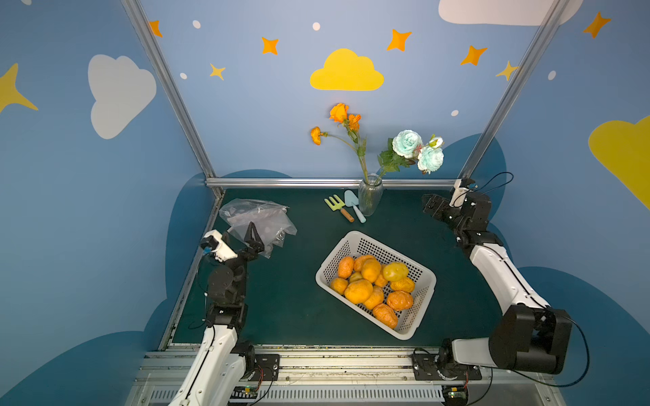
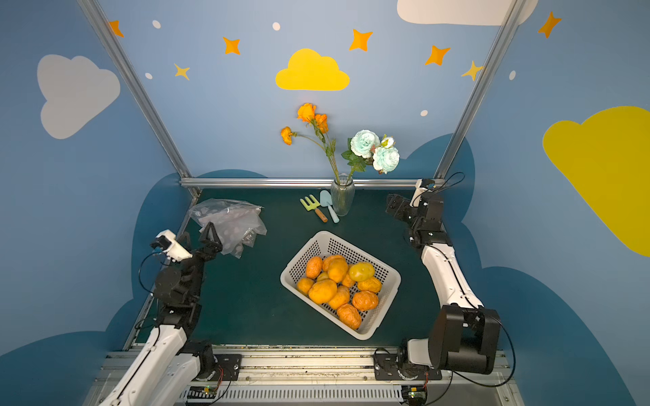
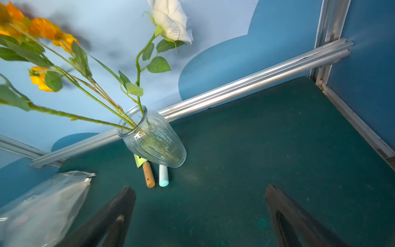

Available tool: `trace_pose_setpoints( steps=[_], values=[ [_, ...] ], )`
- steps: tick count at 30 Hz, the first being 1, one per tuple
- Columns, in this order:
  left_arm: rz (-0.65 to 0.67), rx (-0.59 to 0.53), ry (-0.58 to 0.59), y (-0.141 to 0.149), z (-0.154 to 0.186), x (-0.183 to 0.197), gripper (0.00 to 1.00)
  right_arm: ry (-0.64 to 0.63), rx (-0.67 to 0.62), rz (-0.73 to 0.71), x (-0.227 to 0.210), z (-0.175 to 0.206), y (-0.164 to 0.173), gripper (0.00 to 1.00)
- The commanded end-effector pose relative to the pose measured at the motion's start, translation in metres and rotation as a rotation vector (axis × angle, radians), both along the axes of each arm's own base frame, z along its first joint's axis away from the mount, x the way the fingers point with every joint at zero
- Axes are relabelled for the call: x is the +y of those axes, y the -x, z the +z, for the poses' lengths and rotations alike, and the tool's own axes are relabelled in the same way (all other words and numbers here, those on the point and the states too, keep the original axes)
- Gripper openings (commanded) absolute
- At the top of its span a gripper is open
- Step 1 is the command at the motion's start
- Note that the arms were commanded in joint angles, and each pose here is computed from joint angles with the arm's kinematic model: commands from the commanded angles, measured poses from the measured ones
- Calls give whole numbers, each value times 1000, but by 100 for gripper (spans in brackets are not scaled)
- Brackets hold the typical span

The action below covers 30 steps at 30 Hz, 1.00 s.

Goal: Put the potatoes into a zipper bag and zip it
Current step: Pick up the zipper food storage bag.

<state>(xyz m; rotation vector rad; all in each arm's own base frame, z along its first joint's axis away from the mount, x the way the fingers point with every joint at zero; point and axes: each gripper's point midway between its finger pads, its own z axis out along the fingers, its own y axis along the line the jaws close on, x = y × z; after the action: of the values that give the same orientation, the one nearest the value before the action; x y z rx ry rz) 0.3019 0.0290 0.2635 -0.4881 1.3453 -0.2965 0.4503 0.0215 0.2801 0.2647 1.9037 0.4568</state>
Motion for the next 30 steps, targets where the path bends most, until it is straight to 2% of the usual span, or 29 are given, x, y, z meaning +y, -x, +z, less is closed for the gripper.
trace_pose_setpoints(
  steps=[1, 2, 3, 4, 6, 8, 9, 13, 18, 22, 26, 30],
  values=[
    [-5, 6, 213, 3, 1, 12, 100, -154, -18, -5, 0, 17, -13, 98],
    [26, 109, 254, 2, 0, 16, 100, -181, -23, 28, 4, 22, -17, 98],
    [26, 152, 254, 0, 6, 15, 100, -180, -54, 91, 14, 31, -18, 98],
    [10, 168, 247, -4, 13, 12, 100, -171, -102, 132, 19, 40, -21, 98],
    [-20, 202, 279, -11, 13, 7, 100, -212, -133, 124, 18, 48, -24, 98],
    [-21, 267, 361, -18, 1, 5, 92, -233, -117, 167, 25, 50, -23, 98],
    [-14, 302, 404, -20, -5, 5, 92, -216, -135, 212, 30, 53, -21, 98],
    [8, 426, 479, -37, -18, 5, 99, -201, -96, 155, 22, 42, -21, 98],
    [118, 637, 598, -63, -38, 12, 99, -147, -48, 154, 24, 33, -28, 98],
    [95, 685, 661, -100, -51, 7, 100, -89, 5, 199, 43, 26, -37, 97],
    [126, 785, 691, -118, -73, 8, 100, -31, 46, 231, 60, 20, -43, 97],
    [23, 843, 721, -144, -88, -11, 100, 1, 54, 268, 75, 16, -45, 97]
  ],
)
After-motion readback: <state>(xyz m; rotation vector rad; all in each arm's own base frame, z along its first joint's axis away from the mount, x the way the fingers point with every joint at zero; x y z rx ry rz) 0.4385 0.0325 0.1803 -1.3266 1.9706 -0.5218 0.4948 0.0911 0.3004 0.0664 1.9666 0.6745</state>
